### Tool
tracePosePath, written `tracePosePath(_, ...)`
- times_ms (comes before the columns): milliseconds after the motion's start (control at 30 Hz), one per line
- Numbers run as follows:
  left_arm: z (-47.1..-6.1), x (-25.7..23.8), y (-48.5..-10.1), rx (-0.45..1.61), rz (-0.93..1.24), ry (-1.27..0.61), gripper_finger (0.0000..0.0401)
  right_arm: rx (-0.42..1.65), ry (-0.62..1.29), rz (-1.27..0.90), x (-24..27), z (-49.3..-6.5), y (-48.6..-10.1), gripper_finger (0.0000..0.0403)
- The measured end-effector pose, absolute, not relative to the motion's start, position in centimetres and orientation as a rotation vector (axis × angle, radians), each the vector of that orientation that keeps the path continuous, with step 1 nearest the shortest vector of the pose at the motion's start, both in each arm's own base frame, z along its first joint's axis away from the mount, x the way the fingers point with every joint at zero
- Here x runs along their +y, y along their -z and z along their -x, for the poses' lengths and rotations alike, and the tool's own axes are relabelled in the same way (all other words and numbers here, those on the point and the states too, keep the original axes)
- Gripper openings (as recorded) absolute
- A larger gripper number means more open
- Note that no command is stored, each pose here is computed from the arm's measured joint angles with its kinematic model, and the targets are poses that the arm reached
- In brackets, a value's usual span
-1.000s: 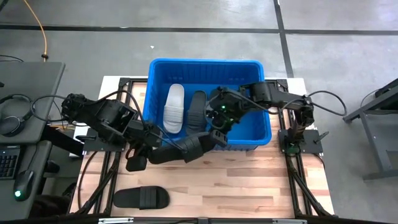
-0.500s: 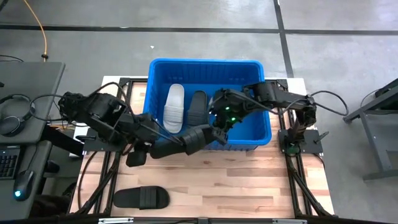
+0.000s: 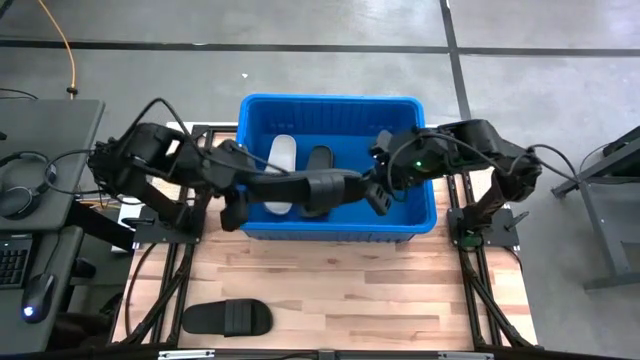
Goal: Pick and place slides into bin
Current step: Put the black slide into the blue bin
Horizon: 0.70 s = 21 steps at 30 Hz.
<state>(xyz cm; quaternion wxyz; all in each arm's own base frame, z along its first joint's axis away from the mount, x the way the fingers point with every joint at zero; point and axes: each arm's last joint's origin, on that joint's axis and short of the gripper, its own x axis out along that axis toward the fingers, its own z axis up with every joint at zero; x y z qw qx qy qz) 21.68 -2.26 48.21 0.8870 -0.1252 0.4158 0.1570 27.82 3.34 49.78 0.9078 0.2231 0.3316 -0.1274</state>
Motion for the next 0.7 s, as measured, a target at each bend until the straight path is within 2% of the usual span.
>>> tracePosePath(233,-19.2,-0.3,-49.4,0.780,0.286,-0.434,0.0180,0.731,0.398,-0.448,3.5,-25.9,-49.6,0.0014)
tracePosePath(467,-15.0,1.6,-50.7,0.660,0.325,-0.512,0.0194,0.639,0.461,-0.435,3.8,-23.9,-50.7,0.0014)
tracePosePath(633,-12.4,1.8,-48.3,0.543,0.371,-0.478,0.0195,0.561,0.527,-0.415,4.2,-22.5,-51.4,0.0014)
tracePosePath(700,-11.7,1.6,-47.2,0.437,0.437,-0.415,0.0195,0.518,0.536,-0.414,4.5,-22.4,-51.7,0.0014)
